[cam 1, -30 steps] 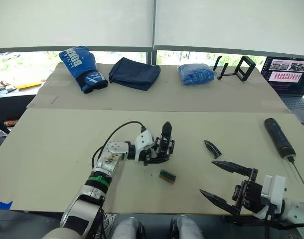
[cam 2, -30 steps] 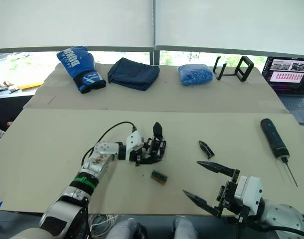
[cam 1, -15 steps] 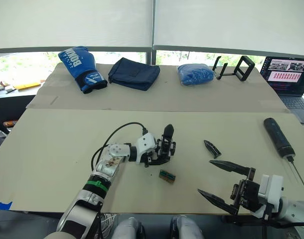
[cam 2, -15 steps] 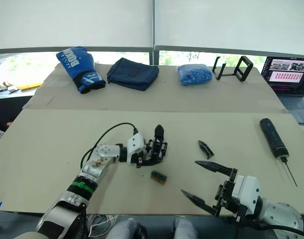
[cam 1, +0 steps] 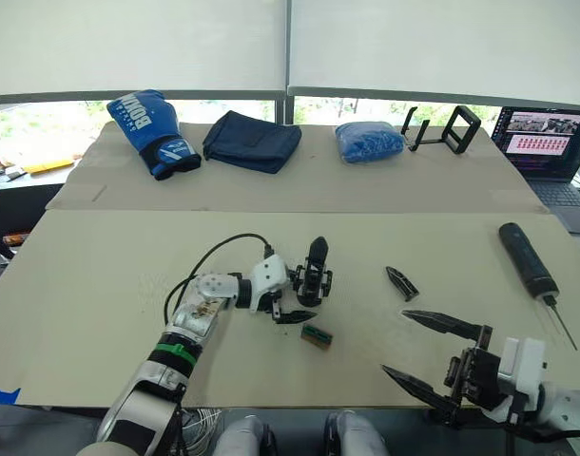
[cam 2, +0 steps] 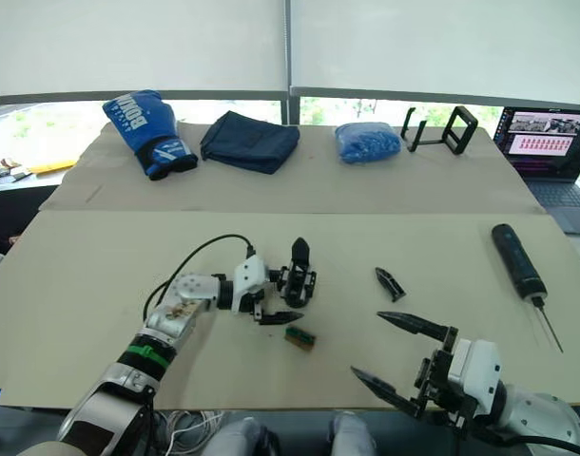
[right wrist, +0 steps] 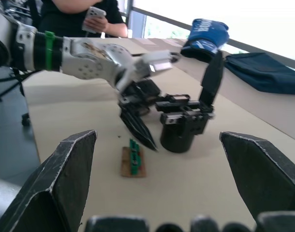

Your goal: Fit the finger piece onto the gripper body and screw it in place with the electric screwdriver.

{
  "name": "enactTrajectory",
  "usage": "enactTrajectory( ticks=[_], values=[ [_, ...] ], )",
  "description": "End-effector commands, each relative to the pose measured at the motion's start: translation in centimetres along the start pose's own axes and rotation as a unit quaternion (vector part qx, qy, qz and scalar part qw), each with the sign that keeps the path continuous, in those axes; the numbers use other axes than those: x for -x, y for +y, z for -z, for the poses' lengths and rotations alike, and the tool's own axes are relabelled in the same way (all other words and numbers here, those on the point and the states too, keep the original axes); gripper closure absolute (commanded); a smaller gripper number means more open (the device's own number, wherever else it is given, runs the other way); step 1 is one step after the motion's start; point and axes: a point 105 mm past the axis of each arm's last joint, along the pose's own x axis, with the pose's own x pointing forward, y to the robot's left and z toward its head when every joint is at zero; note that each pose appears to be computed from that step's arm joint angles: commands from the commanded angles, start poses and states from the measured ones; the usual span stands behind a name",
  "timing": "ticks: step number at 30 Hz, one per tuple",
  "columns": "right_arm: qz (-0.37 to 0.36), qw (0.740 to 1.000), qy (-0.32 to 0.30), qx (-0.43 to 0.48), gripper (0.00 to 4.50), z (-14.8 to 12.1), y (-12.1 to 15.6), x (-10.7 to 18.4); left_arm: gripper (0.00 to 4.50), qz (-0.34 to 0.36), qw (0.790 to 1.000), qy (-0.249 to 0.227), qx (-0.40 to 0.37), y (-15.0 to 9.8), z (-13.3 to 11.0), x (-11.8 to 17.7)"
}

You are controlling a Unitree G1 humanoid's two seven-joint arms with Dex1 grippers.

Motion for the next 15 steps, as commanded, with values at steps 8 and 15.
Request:
enactTrajectory(
  ticks=[8,15],
  values=[
    [0.162,0.985,0.055,-0.036,0.00,1.7,-0.3,5.7,0.04,-0.005,0.998,-0.060,0.023,-1.8,-0.5,9.6],
    [0.185,0.977,0.088,-0.059,0.00,0.7,-3.4,2.3,0.04,0.003,0.994,-0.097,0.052,-2.4,-3.4,10.1]
  ],
)
